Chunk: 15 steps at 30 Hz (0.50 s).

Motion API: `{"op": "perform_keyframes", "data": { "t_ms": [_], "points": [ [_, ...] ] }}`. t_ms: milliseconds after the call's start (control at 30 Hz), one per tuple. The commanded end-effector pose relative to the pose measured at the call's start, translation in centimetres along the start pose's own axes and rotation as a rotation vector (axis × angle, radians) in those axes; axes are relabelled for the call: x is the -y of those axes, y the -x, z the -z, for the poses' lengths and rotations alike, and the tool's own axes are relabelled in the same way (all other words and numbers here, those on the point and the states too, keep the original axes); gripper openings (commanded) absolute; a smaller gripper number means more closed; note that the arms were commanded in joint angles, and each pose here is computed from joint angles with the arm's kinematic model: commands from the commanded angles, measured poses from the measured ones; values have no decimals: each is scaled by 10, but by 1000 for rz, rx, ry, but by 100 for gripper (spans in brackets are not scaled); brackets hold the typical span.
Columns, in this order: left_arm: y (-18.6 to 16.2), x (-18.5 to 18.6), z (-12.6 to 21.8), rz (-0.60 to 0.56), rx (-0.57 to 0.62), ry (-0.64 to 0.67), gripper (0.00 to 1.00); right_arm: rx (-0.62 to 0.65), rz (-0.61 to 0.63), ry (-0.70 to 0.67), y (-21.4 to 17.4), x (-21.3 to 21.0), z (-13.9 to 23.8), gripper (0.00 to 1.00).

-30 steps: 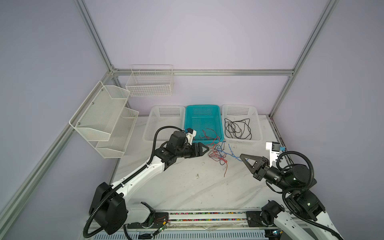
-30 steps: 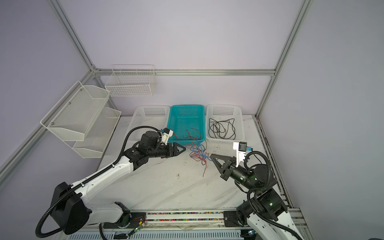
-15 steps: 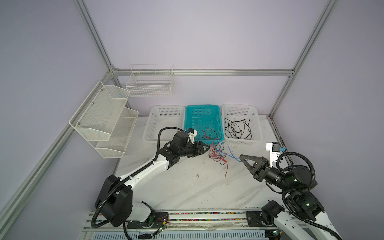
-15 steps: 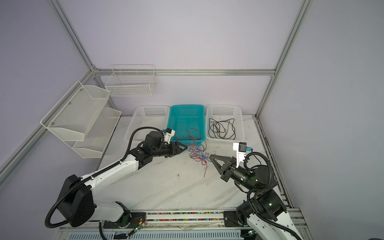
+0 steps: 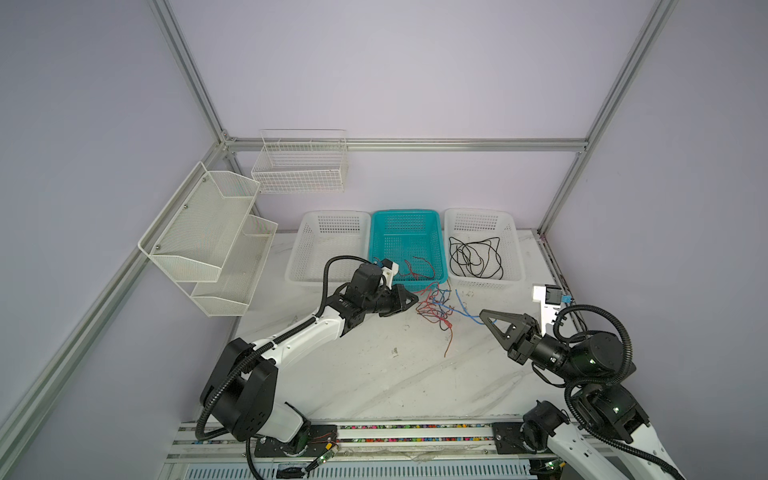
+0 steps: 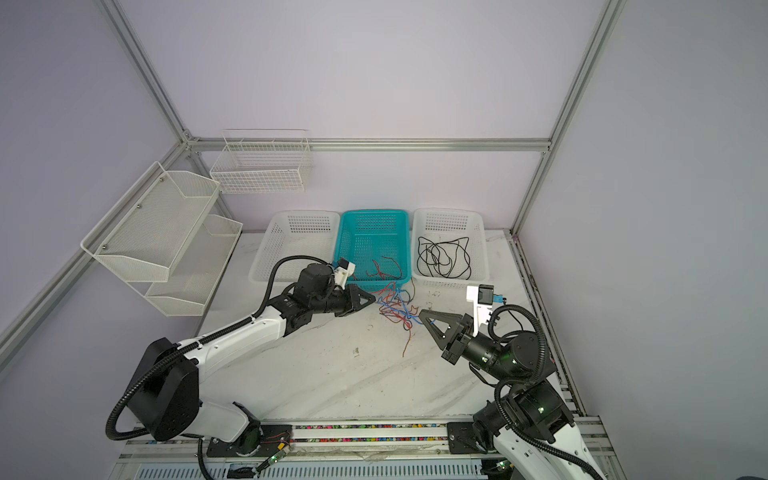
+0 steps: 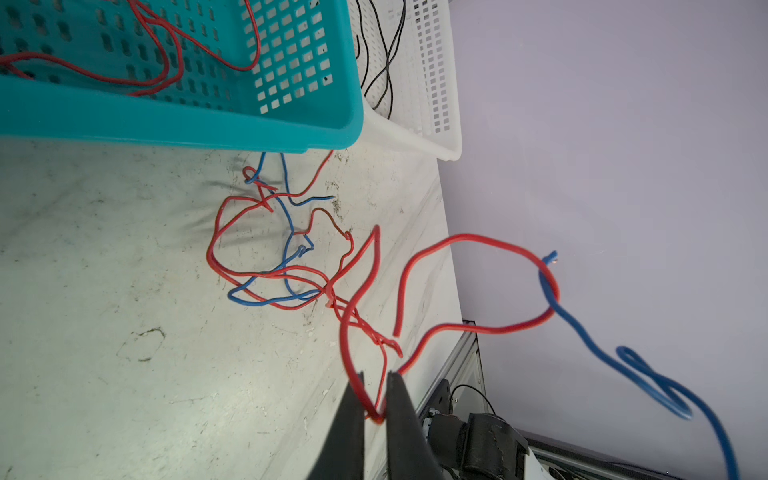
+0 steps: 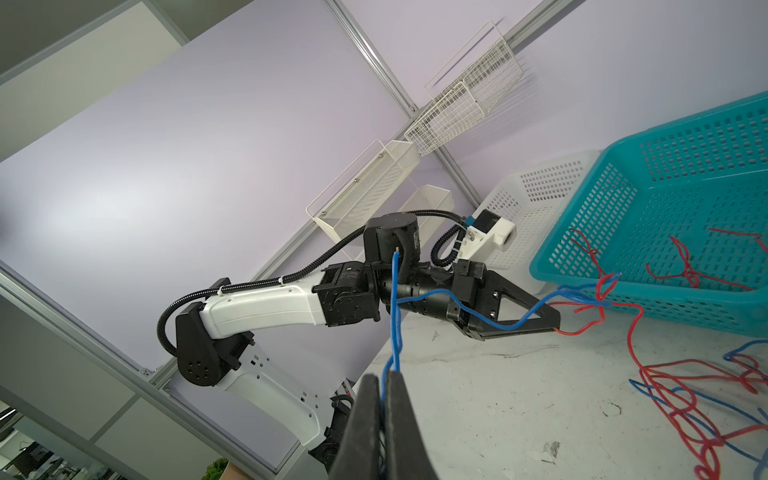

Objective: Untangle the cables

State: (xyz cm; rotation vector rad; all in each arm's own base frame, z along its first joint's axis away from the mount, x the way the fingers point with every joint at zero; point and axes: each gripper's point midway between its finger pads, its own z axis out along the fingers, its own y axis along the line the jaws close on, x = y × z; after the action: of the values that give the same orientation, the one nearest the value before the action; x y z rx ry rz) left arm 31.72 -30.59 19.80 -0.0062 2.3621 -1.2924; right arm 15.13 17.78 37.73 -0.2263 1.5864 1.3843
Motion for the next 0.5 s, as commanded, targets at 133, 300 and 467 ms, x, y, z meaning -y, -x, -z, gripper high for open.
{"op": "perform_keyframes", "data": {
  "t_ms": [133,300,467],
  "points": [
    [-1,9,2,-32,8,-39,0,19,15,-13,5,-1,3,0],
    [-5,13,7,-52,-1,-60,0,17,2,-44,-1,12,1,0],
    [-12,23,15,-94,-11,-94,0,-11,-21,-33,-9,21,-10,0]
  ]
}}
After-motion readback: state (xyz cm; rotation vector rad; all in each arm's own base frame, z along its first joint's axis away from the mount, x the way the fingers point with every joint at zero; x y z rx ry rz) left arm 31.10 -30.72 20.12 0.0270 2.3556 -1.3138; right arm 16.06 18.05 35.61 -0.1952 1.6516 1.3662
